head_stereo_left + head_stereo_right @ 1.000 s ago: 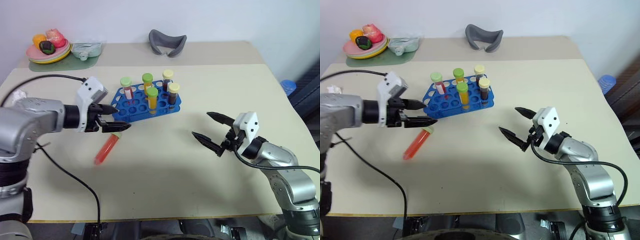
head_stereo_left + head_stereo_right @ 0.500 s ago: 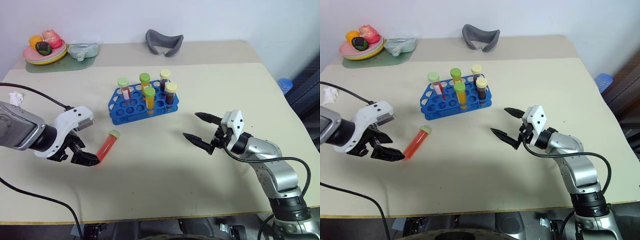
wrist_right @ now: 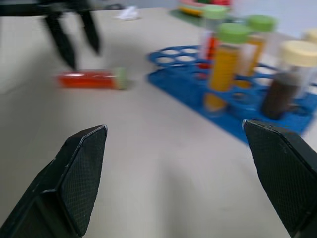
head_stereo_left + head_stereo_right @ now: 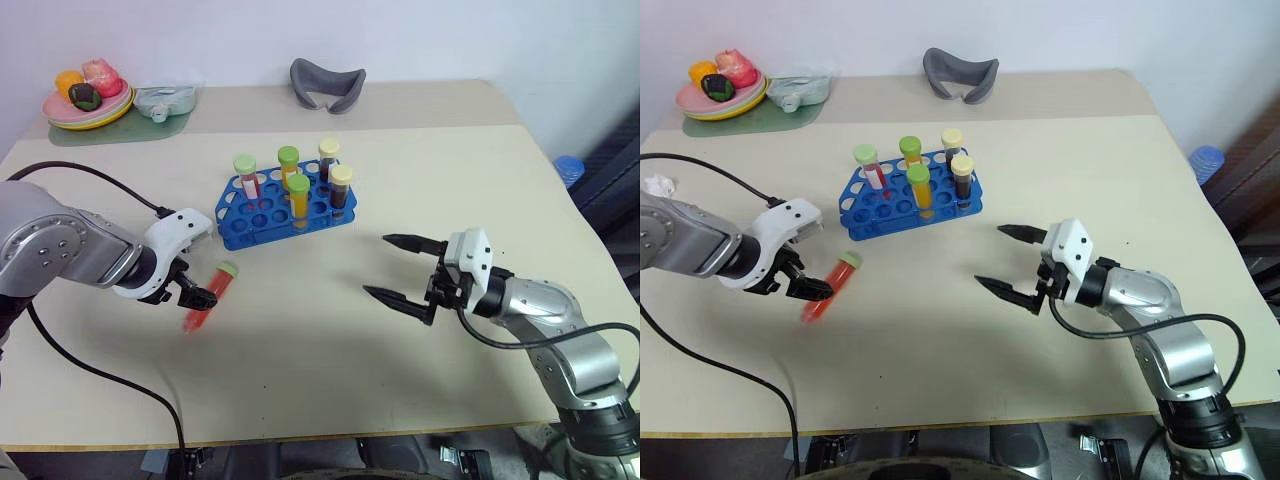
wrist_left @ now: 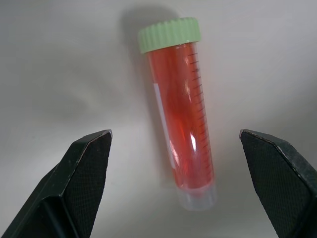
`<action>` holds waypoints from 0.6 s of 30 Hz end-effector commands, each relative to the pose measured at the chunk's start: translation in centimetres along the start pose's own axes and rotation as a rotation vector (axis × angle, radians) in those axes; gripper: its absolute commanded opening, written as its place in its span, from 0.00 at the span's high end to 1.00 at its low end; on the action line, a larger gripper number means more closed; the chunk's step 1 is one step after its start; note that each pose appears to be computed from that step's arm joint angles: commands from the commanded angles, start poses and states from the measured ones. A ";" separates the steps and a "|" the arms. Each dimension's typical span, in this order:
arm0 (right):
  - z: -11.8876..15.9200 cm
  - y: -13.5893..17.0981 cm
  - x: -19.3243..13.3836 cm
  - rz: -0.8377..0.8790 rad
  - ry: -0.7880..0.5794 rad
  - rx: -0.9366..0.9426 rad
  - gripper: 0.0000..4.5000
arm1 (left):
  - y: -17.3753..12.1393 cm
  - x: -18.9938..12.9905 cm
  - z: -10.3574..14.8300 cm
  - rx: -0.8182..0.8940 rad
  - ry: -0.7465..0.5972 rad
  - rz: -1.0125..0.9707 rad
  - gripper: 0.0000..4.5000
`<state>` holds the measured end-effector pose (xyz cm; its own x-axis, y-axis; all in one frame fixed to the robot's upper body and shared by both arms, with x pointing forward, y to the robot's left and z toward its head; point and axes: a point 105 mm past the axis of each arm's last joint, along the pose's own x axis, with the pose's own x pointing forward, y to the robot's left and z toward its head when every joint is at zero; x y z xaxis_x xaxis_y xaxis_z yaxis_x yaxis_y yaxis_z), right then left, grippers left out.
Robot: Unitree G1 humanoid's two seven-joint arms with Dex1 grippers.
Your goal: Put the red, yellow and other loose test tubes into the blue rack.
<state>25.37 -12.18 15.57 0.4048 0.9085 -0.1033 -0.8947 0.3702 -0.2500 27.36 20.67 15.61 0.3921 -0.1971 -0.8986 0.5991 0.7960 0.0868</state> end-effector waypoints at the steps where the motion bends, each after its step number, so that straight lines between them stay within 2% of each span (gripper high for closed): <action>1: 1.2 1.2 -0.6 0.095 -0.026 -0.068 0.00 | 0.4 -0.2 0.3 -0.005 -0.001 0.032 0.06; 6: 1.0 1.7 -0.9 0.149 -0.028 -0.100 0.00 | 0.1 0.4 0.5 -0.006 0.007 0.022 0.06; 18: 0.6 0.6 -1.1 0.118 -0.015 -0.134 0.00 | -0.5 1.8 -0.1 -0.041 0.042 0.012 0.06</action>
<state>24.20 -12.74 15.24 0.2879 0.9467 -0.1447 -0.9178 0.2296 -0.3240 27.82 19.84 13.90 0.3695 -0.1721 -0.9132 0.5731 0.8157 0.0781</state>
